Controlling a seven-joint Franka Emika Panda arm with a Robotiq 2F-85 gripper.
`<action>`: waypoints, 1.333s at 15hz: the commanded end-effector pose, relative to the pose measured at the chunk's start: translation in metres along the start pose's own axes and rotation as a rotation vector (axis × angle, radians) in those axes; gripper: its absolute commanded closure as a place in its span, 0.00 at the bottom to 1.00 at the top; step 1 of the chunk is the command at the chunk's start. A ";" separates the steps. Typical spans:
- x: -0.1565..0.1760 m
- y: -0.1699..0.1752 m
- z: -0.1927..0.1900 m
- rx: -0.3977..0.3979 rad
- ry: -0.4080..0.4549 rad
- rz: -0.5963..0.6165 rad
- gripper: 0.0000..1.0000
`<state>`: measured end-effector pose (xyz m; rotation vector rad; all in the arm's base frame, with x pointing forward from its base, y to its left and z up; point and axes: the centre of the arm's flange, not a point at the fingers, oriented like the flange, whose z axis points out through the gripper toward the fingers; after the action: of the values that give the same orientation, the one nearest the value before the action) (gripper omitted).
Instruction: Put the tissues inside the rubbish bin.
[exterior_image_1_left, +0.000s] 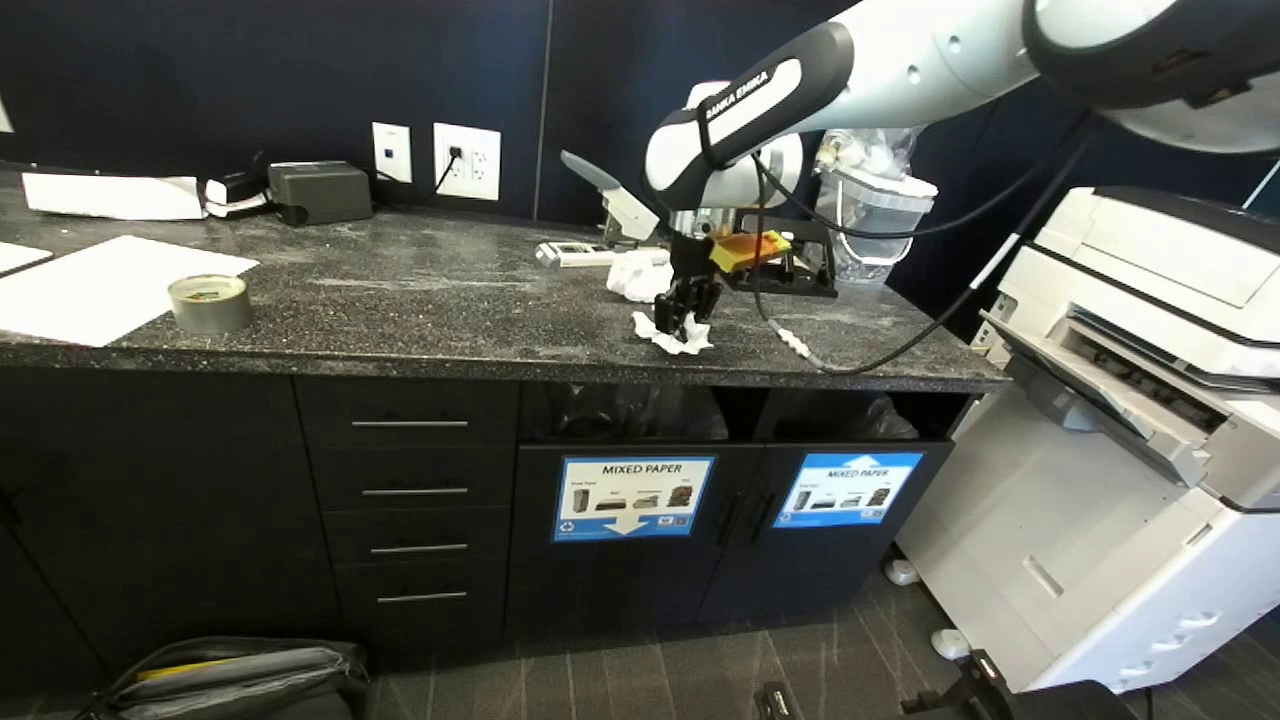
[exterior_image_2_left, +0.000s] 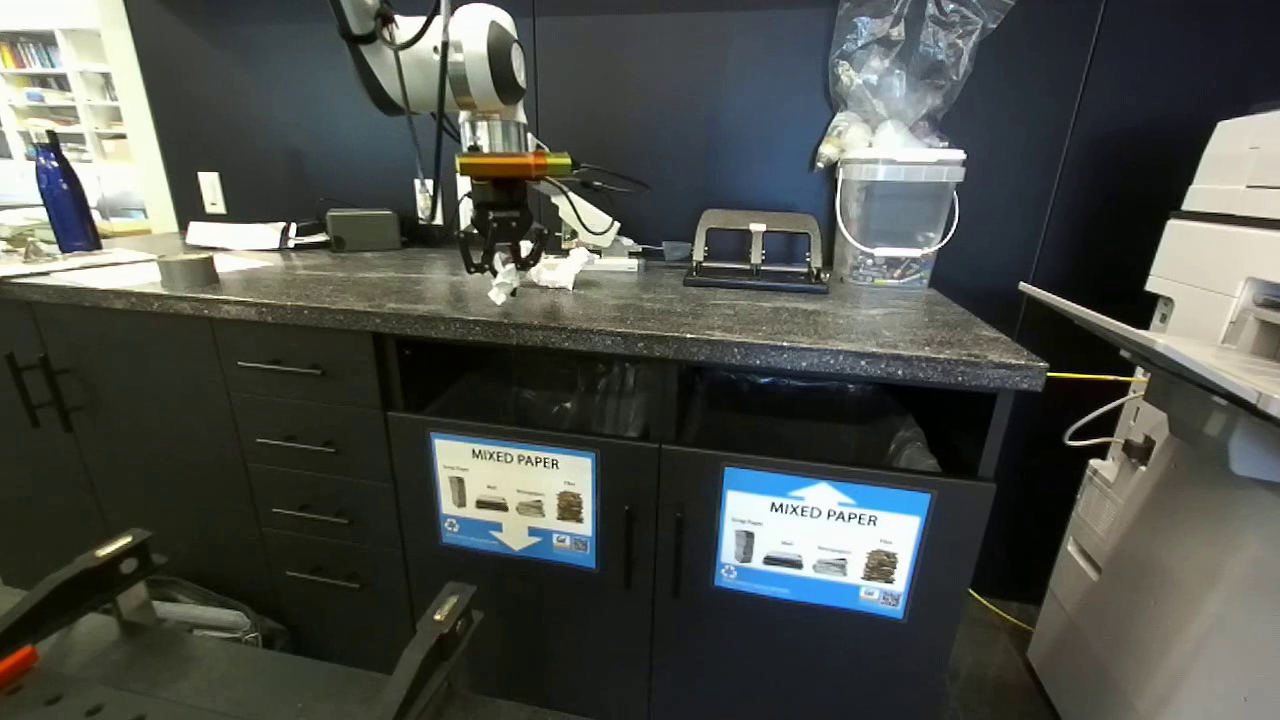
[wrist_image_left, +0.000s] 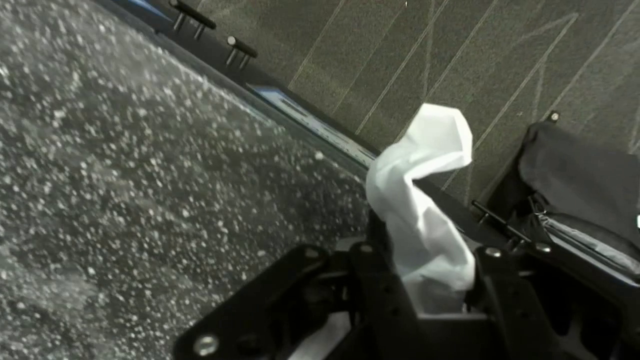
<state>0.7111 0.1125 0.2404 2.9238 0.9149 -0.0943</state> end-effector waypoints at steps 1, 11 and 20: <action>-0.086 -0.007 0.001 0.005 0.022 0.059 0.89; -0.169 -0.047 0.140 0.076 0.102 0.162 0.90; -0.146 -0.073 0.207 0.082 0.517 0.394 0.89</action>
<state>0.5344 0.0665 0.0630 3.1873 0.4596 0.4786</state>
